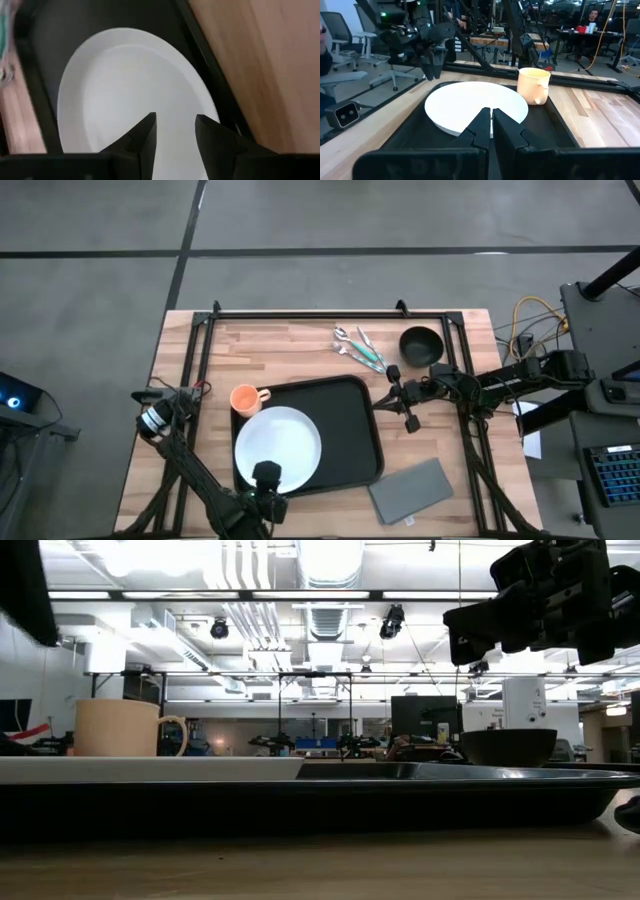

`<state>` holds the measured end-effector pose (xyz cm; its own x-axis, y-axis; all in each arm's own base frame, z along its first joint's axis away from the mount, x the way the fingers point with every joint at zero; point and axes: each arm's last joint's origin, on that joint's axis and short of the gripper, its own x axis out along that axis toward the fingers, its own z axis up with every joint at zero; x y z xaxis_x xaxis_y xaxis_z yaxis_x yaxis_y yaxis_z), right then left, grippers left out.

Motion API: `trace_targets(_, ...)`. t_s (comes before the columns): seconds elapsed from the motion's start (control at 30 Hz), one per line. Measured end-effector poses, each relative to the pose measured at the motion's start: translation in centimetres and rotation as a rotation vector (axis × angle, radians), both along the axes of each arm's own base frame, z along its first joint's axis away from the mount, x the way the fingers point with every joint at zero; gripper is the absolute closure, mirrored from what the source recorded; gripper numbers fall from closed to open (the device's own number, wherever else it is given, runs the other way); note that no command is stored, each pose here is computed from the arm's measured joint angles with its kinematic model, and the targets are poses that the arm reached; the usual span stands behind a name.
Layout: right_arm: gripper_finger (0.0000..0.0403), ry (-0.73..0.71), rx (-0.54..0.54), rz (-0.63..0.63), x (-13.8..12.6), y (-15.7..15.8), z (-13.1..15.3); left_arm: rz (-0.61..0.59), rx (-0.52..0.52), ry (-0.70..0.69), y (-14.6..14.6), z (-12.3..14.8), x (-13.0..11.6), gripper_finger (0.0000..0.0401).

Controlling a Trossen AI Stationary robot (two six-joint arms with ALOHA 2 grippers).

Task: Set up tray
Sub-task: Put the black bowl on the white plate

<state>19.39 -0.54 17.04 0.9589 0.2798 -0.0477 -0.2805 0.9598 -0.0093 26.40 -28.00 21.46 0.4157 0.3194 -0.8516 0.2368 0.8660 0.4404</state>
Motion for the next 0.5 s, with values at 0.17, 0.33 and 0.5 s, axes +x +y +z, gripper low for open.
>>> trace_targets(0.17,0.0394,0.002,-0.001,0.0,0.0,0.0,0.0,0.017,-0.093,-0.071,2.6,0.4,0.6,0.0285)
trace_targets(0.33,0.0394,0.004,-0.001,0.0,0.0,0.0,0.0,-0.174,-0.321,-0.211,6.4,1.1,-0.9,0.0285)
trace_targets(0.5,0.0394,0.004,-0.012,-0.002,0.0,0.0,-0.1,-0.273,-0.451,-0.458,11.7,1.2,-4.4,0.0285)
